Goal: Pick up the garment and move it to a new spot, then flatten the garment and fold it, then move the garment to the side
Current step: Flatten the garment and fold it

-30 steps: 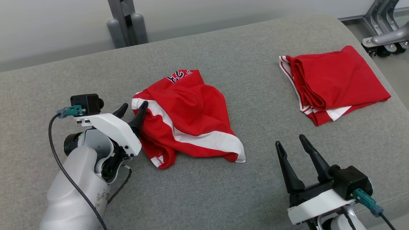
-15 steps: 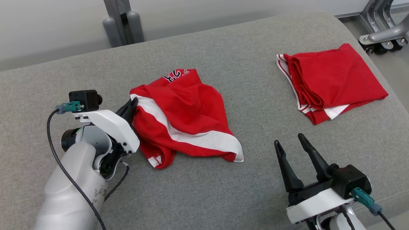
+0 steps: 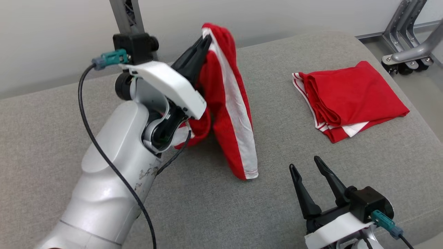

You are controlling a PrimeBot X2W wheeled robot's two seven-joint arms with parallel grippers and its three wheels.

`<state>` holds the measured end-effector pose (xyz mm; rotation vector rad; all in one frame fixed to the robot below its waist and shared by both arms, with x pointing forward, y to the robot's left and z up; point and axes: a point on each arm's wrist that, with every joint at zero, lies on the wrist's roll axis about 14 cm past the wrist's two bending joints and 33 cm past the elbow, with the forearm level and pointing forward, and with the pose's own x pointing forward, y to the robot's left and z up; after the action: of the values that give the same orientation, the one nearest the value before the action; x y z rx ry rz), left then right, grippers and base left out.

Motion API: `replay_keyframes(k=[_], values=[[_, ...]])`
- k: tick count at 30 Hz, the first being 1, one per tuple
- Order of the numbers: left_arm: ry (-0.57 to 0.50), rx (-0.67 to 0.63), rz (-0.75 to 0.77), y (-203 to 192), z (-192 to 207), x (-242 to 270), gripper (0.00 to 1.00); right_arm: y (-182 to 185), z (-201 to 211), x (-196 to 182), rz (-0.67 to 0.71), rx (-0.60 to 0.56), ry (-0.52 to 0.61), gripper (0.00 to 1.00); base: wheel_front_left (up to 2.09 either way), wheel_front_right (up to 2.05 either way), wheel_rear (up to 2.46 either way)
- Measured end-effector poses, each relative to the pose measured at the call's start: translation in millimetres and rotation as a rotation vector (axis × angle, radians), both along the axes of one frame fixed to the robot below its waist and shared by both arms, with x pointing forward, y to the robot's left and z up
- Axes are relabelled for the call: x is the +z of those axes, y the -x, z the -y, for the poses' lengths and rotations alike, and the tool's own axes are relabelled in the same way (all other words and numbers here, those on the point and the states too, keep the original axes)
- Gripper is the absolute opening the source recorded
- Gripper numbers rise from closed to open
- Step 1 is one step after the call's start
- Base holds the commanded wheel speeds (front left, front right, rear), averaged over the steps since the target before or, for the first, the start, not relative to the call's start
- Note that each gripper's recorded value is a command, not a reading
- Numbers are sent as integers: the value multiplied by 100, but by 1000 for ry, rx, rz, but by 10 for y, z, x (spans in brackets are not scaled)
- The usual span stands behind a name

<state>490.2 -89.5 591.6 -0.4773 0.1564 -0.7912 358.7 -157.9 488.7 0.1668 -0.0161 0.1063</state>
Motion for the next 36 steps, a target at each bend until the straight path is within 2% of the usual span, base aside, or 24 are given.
replay_keyframes(k=[4, 7, 8, 11, 16, 20, 27, 36], values=[[69, -30, 78, 97, 209, 516, 0, 49, 4, 41, 11, -4, -5, 100, 0, 0, 0], [75, 0, 79, 135, 270, 625, 0, 72, 30, 73, 21, -12, -5, 100, 0, 0, 0], [60, 16, 66, 127, 265, 581, 0, 75, 29, 69, 20, -12, -6, 100, 0, 0, 0], [-25, 99, -63, 86, 64, 1, 0, 63, -6, 39, 11, -3, -20, 100, 0, 0, 0], [-117, 280, -209, 80, -611, -837, 0, 17, -82, -9, -3, 20, -32, 100, 0, 0, 0], [-142, 417, -273, 161, -1114, -1227, 0, -21, -186, -42, -12, 51, -40, 100, 0, 0, 0], [-164, 527, -318, 365, -1572, -1510, 0, -68, -348, -88, -26, 101, -52, 100, 0, 0, 0], [-174, 529, -248, 496, -1641, -1405, 0, -53, -360, -102, -32, 105, -51, 100, 0, 0, 0]])
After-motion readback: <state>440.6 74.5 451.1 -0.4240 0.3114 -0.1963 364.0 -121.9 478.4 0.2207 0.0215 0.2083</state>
